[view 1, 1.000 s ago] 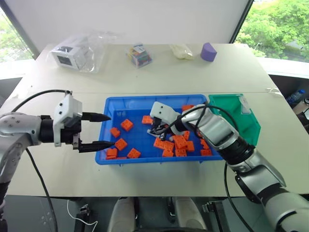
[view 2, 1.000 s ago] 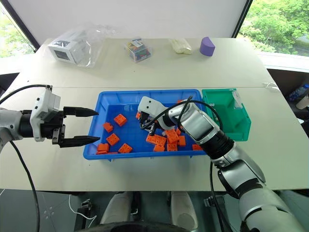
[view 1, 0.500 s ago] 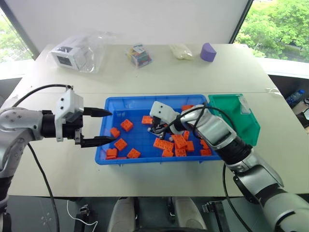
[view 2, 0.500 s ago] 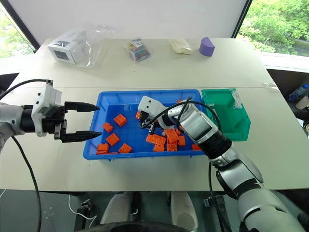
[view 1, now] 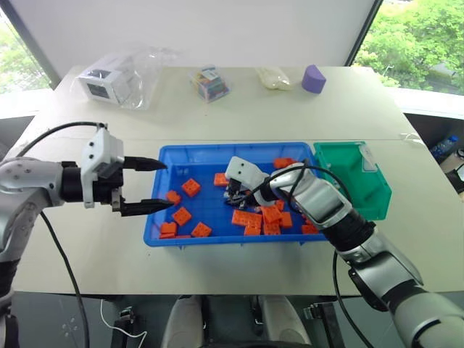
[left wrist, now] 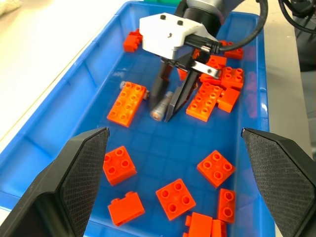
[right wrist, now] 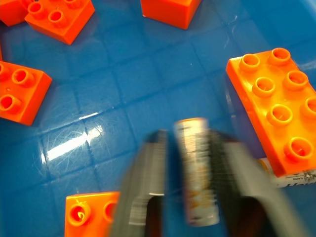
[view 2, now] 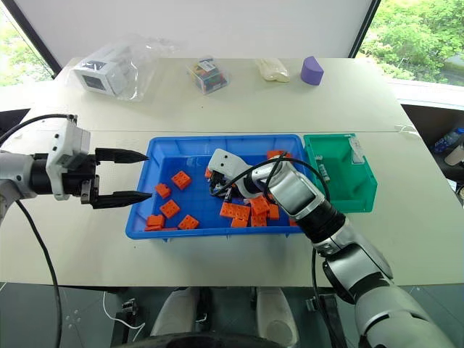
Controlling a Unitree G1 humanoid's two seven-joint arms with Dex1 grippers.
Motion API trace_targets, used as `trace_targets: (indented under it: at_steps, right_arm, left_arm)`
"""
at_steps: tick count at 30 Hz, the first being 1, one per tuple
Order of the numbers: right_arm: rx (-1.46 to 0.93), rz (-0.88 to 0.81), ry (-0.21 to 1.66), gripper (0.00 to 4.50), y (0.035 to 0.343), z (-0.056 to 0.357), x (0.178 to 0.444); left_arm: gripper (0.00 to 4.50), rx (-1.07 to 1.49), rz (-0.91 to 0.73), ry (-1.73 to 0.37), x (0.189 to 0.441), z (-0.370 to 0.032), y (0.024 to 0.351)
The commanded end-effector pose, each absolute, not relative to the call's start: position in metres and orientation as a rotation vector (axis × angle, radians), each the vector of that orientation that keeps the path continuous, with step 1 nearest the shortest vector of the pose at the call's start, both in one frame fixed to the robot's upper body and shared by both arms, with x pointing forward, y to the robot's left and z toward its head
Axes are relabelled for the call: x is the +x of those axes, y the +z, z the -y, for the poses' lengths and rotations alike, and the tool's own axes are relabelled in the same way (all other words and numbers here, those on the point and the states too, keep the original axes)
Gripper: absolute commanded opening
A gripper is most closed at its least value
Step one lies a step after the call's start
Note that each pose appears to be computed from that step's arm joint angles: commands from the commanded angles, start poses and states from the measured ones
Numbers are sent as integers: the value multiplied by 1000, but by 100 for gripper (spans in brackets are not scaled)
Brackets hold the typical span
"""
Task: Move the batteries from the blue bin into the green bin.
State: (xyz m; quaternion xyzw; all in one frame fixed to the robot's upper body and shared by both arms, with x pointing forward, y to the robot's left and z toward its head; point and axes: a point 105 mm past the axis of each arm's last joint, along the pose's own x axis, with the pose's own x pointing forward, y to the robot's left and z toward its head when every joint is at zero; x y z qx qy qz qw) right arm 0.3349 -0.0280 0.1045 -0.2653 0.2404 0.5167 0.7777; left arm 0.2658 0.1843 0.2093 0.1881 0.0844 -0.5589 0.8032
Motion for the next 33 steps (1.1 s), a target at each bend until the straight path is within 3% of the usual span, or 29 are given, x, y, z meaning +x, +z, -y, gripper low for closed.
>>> trace_targets:
  at_steps: [1,5,8,14,19,25,30,31,33]
  right_arm:
    - [-554,-535,1140,5,102,25,327]
    - [-523,-502,1181,5,121,25,319]
    - [-436,-427,1161,5,171,43,319]
    - [-384,-347,892,5,238,130,332]
    - [-441,-428,535,5,240,241,332]
    - [-410,-522,419,5,211,281,320]
    - [-426,-483,405,249,210,275,334]
    - [-432,-459,423,321,215,269,339]
    - [-440,-408,482,399,226,251,347]
  left_arm:
    - [450,427,-147,-1206,265,-181,215]
    - [450,415,-151,-1241,263,-177,213]
    - [450,397,-146,-1284,263,-168,211]
    - [450,381,-127,-1323,266,-158,209]
    - [450,370,-118,-1351,268,-152,209]
    - [450,375,-112,-1359,273,-150,210]
    - [450,381,-106,-1363,274,-149,212]
    - [450,382,-106,-1363,274,-149,213]
    - [450,386,-106,-1360,274,-150,214]
